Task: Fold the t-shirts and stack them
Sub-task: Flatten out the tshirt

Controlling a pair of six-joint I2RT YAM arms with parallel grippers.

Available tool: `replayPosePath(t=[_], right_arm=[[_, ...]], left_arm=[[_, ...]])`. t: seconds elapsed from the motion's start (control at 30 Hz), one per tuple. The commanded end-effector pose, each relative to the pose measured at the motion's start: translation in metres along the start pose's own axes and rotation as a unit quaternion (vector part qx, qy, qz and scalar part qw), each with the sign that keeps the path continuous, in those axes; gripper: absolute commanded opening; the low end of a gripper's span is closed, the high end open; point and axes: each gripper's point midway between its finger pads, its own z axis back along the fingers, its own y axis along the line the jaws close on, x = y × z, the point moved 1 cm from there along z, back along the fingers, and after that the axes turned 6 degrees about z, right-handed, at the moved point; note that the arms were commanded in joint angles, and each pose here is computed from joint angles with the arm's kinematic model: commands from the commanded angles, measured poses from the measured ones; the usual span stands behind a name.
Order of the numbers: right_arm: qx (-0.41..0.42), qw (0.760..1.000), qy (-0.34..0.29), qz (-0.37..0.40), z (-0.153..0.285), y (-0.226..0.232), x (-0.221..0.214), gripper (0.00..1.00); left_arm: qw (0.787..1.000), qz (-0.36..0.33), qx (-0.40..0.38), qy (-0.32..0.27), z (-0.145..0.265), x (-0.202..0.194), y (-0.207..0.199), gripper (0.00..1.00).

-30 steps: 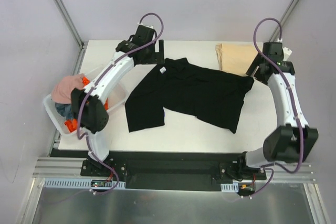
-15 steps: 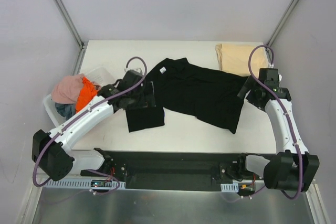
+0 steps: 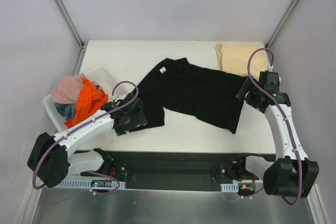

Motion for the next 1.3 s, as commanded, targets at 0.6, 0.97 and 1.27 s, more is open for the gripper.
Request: replayPosePath(t=[0.6,0.97,1.27], right_arm=[[0.039,0.999,-0.001,0.006,-0.005,0.014,0.004,0.97],[0.034,0.999,0.003,0.008,-0.001,0.011,0.001,0.97],[-0.002,0.996,0.088,-0.004,0.009,-0.003,-0.037,0.97]], left_arm=[[0.99,0.081,0.111,-0.02,-0.052,0.005,0.039,0.51],[0.991,0.053,0.119,0.02,-0.067,0.0,0.023,0.0],[0.997,0.005,0.075,-0.001,-0.052,0.014,0.01,0.0]])
